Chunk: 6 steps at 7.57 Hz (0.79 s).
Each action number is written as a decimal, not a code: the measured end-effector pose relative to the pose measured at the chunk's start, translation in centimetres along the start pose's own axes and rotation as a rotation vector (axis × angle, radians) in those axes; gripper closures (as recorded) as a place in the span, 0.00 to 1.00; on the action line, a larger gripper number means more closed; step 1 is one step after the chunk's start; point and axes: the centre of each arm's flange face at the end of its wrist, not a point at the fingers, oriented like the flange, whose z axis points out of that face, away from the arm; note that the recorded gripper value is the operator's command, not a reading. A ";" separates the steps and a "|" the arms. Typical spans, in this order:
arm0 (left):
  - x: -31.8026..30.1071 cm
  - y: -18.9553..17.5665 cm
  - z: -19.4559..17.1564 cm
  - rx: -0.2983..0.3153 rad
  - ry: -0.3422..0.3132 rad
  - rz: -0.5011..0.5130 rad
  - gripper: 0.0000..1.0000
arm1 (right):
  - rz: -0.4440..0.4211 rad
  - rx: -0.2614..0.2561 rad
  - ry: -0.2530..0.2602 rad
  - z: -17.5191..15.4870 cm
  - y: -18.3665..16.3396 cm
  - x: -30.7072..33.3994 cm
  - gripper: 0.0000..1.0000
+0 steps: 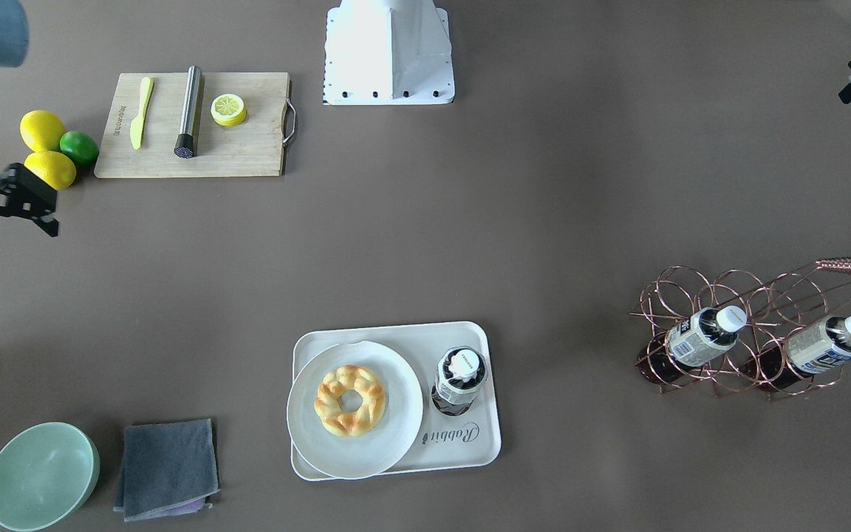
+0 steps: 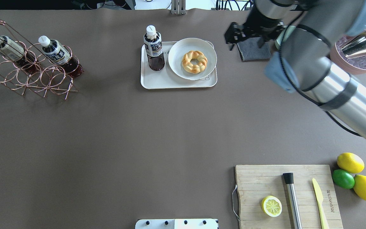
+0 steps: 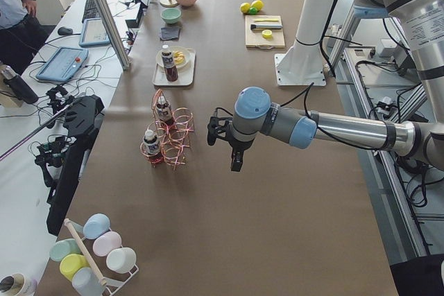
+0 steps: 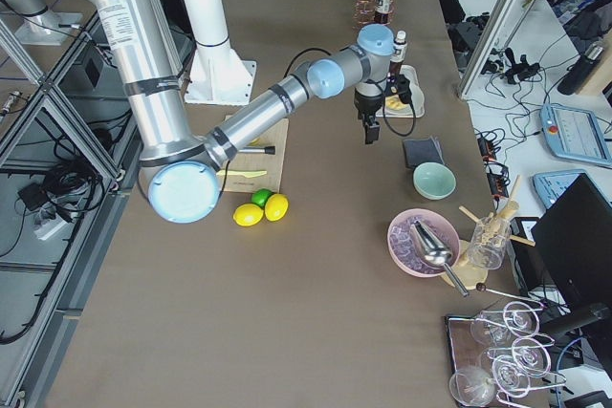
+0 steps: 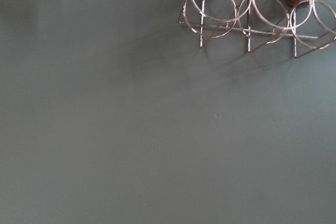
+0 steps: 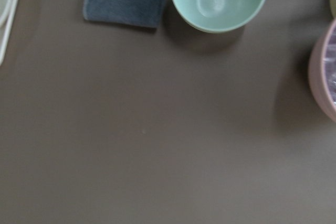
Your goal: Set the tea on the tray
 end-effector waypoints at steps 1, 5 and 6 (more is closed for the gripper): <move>-1.0 0.2 0.7 -0.016 -0.005 0.018 0.03 | -0.041 -0.023 0.023 -0.2 3.1 6.8 0.00; -3.0 0.7 1.0 -0.031 -0.056 -0.021 0.03 | -0.132 -0.129 0.087 1.3 13.5 27.8 0.00; -3.1 0.5 0.9 -0.024 -0.065 -0.019 0.03 | -0.122 -0.147 0.086 1.8 15.7 30.1 0.00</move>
